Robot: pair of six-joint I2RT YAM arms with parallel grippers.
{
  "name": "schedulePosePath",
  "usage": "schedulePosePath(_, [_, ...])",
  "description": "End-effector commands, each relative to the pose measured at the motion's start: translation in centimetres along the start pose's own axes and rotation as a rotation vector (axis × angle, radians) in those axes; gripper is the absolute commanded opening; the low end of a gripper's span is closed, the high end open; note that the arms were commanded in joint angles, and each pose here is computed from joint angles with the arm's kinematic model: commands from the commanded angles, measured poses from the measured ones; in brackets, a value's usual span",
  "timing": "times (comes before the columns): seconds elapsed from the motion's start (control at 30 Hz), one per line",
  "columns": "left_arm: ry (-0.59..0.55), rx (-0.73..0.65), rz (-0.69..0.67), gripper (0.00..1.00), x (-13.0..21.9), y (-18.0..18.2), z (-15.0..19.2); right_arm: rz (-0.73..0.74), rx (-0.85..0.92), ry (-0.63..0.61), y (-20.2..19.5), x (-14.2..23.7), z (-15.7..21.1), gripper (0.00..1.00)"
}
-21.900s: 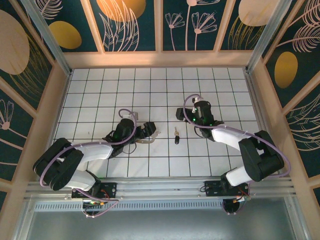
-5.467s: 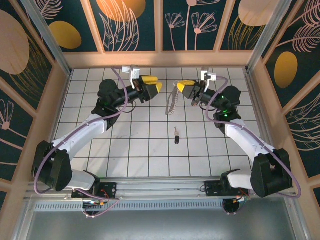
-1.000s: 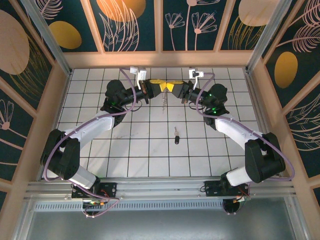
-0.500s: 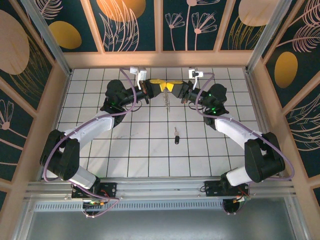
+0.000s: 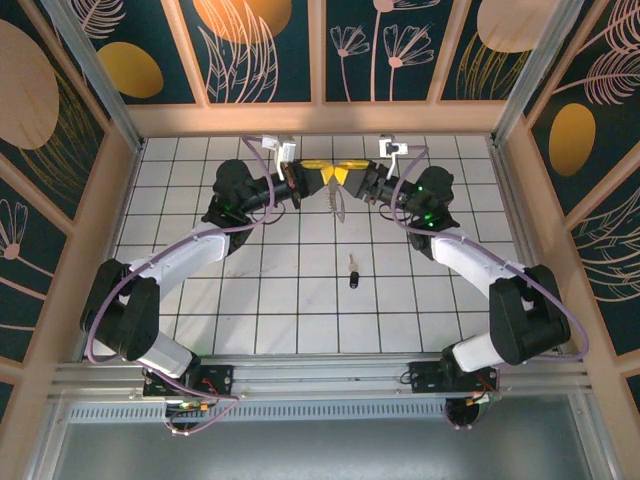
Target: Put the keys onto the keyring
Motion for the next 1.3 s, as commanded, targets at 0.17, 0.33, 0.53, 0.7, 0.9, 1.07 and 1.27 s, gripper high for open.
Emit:
schedulePosePath(0.17, [0.031, -0.047, -0.023, 0.0, -0.2, 0.3, 0.9, 0.094, 0.059, -0.084, 1.1, 4.5, -1.6, 0.46])
schedulePosePath(0.33, [0.041, -0.068, -0.013, 0.0, -0.2, 0.3, 1.2, 0.232, 0.013, -0.095, -1.1, 6.8, -0.5, 0.47])
schedulePosePath(0.53, [0.043, -0.128, 0.007, 0.0, 0.1, -0.3, 1.4, 0.4, -0.031, -0.07, -4.1, 8.8, 1.8, 0.47])
schedulePosePath(0.7, [0.063, -0.166, 0.028, 0.0, 0.4, -0.7, 1.7, 0.444, -0.032, -0.038, -5.0, 9.5, 3.4, 0.47])
schedulePosePath(0.9, [0.083, -0.293, 0.066, 0.0, 1.3, -1.4, 3.4, 0.498, -0.046, -0.026, -6.4, 10.3, 4.9, 0.47])
schedulePosePath(1.07, [0.084, -0.396, 0.13, 0.0, 2.0, -2.4, 4.5, 0.53, -0.059, -0.03, -7.1, 10.7, 5.3, 0.47])
schedulePosePath(1.27, [0.047, -0.511, 0.176, 0.0, 2.7, -3.5, 4.9, 0.579, -0.092, -0.046, -8.4, 11.4, 6.2, 0.47])
Point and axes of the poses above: each hand's point on the last joint's axis, 136 mm out from that joint toward the fingers, its own x axis back along the fingers, its own y axis along the line the jaws close on, z = x × y, the point moved 2 cm from there along x, back along the fingers, and after that the axes turned 6 degrees about -x, right-handed, at the moved point
